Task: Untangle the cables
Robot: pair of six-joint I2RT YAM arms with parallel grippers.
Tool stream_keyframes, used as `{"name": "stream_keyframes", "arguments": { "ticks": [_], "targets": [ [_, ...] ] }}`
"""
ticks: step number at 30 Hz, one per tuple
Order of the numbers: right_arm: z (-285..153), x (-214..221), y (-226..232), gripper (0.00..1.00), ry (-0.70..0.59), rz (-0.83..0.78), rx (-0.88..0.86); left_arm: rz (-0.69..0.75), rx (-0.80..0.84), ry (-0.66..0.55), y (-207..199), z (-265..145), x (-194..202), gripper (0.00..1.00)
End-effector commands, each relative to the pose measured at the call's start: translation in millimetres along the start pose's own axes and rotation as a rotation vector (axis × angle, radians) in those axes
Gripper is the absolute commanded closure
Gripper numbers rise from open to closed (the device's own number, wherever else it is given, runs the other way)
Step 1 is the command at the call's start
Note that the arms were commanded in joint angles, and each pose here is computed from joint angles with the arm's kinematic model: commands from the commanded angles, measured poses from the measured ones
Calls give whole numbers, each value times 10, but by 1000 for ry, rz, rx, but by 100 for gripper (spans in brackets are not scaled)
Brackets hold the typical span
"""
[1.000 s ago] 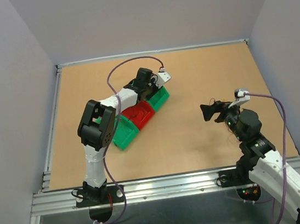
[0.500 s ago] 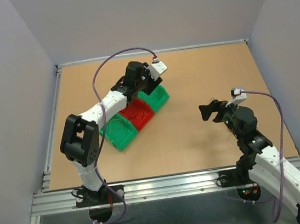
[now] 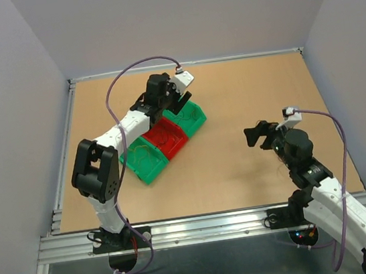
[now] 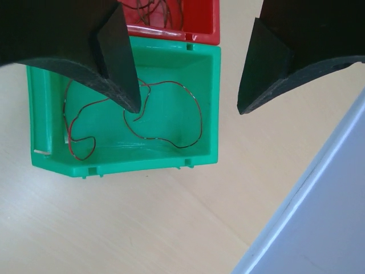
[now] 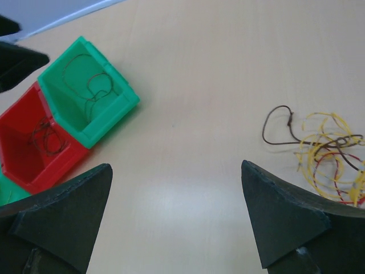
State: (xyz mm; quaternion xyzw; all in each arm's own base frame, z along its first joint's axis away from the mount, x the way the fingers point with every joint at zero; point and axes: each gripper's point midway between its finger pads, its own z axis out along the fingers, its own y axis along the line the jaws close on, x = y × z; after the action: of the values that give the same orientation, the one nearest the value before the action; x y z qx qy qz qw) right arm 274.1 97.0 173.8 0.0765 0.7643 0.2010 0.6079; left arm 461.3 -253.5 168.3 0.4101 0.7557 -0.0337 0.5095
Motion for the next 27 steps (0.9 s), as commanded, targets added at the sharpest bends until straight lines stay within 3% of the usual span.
{"name": "stream_keyframes", "arguments": {
  "ticks": [1,6,9,15,21,23,25,26,27],
  "targets": [
    [7,-282,-217,1,-25,53,204,-82,-98,-174,194,-262,-313,1],
    [-134,-388,-689,2,-109,88,485,-99,-205,-392,310,-638,-515,1],
    [-162,-380,-775,10,-101,88,550,-114,-170,-437,252,-737,-553,1],
    [-157,-137,-1164,14,7,4,828,-139,-147,-552,194,-938,-660,1],
    [173,116,-1141,15,164,-58,844,-140,-178,-700,173,-1331,-759,1],
    [289,260,-1178,23,218,-90,856,-144,-188,-731,155,-1443,-747,1],
    [439,345,-1126,45,257,-98,818,-172,-212,-796,172,-1594,-778,1],
    [476,339,-1119,58,255,-103,813,-175,-213,-811,170,-1634,-783,1],
    [532,362,-1050,86,278,-105,767,-169,-197,-841,127,-1685,-800,1]
  ]
}}
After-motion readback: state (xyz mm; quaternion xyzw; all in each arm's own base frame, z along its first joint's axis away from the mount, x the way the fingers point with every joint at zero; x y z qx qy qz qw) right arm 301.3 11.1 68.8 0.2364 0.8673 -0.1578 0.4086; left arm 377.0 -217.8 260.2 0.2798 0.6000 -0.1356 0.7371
